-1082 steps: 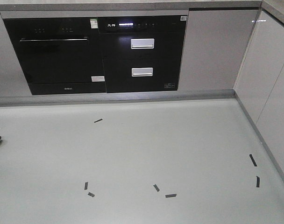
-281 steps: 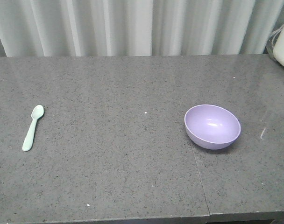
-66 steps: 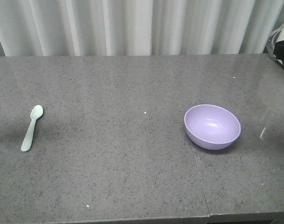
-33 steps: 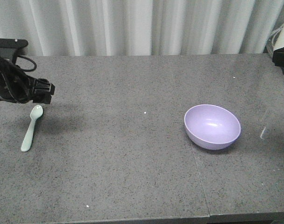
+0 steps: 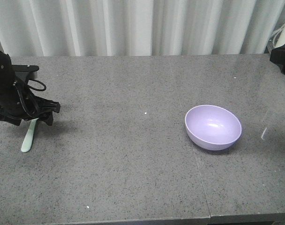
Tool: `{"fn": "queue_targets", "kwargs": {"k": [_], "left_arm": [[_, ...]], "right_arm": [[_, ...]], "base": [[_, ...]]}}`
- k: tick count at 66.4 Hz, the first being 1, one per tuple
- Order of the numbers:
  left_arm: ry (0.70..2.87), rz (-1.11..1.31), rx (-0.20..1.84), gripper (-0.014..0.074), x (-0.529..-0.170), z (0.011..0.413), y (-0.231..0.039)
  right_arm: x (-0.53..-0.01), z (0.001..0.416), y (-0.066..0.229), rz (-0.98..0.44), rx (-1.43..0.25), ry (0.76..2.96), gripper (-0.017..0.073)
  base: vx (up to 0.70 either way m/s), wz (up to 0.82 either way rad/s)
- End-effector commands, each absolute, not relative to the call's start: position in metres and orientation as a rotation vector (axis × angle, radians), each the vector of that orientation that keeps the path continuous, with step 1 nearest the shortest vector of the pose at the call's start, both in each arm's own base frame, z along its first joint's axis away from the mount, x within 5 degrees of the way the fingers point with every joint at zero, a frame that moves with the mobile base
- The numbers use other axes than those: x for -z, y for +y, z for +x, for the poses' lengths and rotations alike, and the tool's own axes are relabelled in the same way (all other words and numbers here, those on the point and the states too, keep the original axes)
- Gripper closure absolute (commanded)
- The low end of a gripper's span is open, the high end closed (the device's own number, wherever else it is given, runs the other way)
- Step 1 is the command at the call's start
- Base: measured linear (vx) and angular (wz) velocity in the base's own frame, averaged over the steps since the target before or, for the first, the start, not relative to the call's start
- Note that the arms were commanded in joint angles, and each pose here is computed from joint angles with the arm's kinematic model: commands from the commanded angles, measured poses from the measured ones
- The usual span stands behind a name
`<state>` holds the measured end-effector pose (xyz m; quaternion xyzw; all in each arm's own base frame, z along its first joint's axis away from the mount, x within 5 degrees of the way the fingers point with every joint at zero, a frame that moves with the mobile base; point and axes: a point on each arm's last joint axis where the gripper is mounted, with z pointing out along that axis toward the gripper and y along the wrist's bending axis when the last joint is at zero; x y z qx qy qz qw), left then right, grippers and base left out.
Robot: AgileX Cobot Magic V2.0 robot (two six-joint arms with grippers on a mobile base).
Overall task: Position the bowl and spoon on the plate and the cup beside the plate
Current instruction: 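Lower the left gripper over the pale green spoon handle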
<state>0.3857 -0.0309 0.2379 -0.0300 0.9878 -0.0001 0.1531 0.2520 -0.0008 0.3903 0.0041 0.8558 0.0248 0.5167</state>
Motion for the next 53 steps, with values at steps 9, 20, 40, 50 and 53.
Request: {"fn": "queue_targets", "kwargs": {"k": [9, 20, 40, 50, 53], "left_arm": [[2.812, -0.101, -0.006, 0.0008, -0.258, 0.397, -0.032], [2.841, -0.146, -0.014, 0.0008, -0.262, 0.407, -0.028], [2.861, -0.2, -0.039, 0.0008, -0.261, 0.41, -0.017], [2.87, -0.219, -0.036, 0.0008, -0.258, 0.41, -0.013], [2.869, -0.219, -0.036, 0.0008, -0.258, 0.411, -0.013]], "right_arm": [[-0.413, 0.247, -0.002, 0.012, -0.05, 1.932, -0.001], [-0.413, 0.247, 0.0, -0.003, -0.049, 1.933, -0.001], [-0.413, 0.246, 0.018, -0.107, -0.058, 1.928, -0.001], [-0.414, 0.247, 0.019, -0.12, -0.043, 1.921, -0.001], [-0.414, 0.247, 0.019, -0.122, -0.04, 1.921, -0.001]], "base": [[0.0, 0.0], [0.0, 0.0], [0.0, 0.0], [0.0, 0.0], [0.0, 0.0]]}}
